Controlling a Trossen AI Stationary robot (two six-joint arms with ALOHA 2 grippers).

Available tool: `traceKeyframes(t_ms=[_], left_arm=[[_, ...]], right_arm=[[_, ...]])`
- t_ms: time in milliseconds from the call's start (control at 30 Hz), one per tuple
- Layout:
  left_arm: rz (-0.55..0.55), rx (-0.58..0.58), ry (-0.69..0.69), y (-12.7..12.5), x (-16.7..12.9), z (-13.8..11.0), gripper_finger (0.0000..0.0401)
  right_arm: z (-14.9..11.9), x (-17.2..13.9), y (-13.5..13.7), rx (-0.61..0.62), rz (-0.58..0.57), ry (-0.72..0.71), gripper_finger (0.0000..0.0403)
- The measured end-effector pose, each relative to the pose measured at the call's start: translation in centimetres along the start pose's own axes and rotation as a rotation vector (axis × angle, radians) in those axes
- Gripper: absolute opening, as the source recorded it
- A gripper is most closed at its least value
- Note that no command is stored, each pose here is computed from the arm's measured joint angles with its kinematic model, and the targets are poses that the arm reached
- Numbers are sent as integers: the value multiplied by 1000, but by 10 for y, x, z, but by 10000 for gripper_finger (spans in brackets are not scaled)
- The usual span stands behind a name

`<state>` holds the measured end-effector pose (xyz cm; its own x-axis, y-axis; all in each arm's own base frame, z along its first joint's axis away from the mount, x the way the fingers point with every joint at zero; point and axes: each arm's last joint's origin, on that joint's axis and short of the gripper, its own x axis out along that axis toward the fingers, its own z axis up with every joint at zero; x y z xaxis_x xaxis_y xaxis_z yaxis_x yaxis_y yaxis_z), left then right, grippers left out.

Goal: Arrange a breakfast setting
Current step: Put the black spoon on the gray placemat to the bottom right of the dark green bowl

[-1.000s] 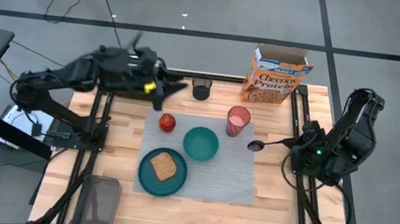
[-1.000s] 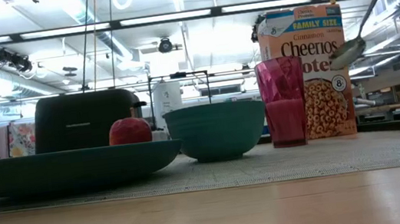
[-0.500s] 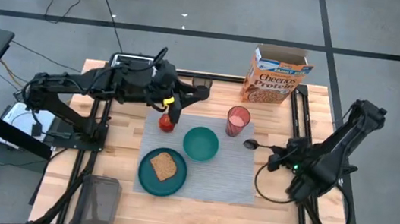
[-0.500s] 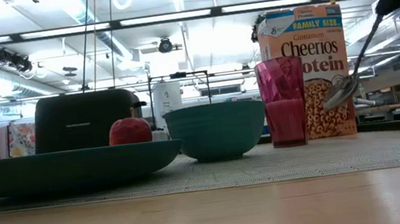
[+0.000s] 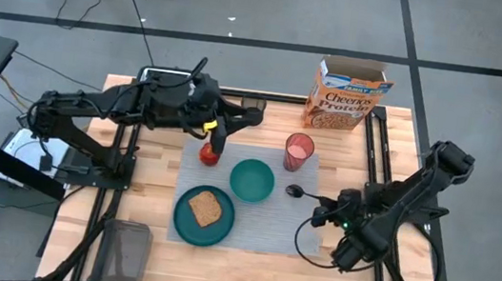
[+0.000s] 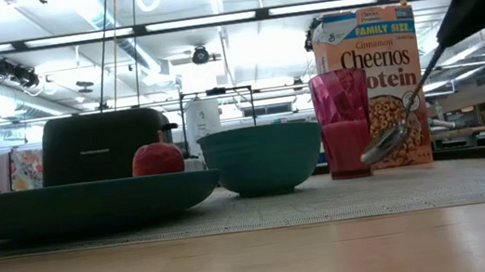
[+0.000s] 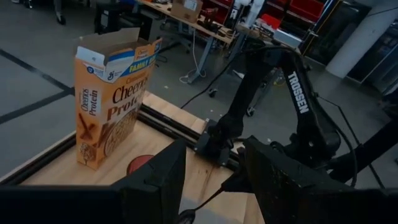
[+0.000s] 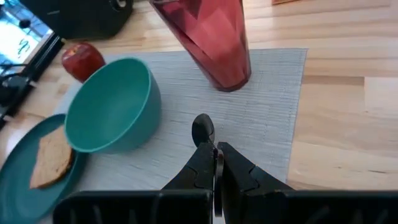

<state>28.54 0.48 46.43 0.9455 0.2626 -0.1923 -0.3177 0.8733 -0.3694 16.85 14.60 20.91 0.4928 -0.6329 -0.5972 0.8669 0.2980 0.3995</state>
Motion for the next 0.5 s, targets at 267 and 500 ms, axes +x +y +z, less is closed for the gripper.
traceKeyframes(t_ms=[267,500], left_arm=[[-1,-46,1,0,0,0,172],[-1,-45,1,0,0,0,172]], right_arm=[[-19,18,5,-28,-67,-6,10],[-26,18,5,-85,-98,67,16]])
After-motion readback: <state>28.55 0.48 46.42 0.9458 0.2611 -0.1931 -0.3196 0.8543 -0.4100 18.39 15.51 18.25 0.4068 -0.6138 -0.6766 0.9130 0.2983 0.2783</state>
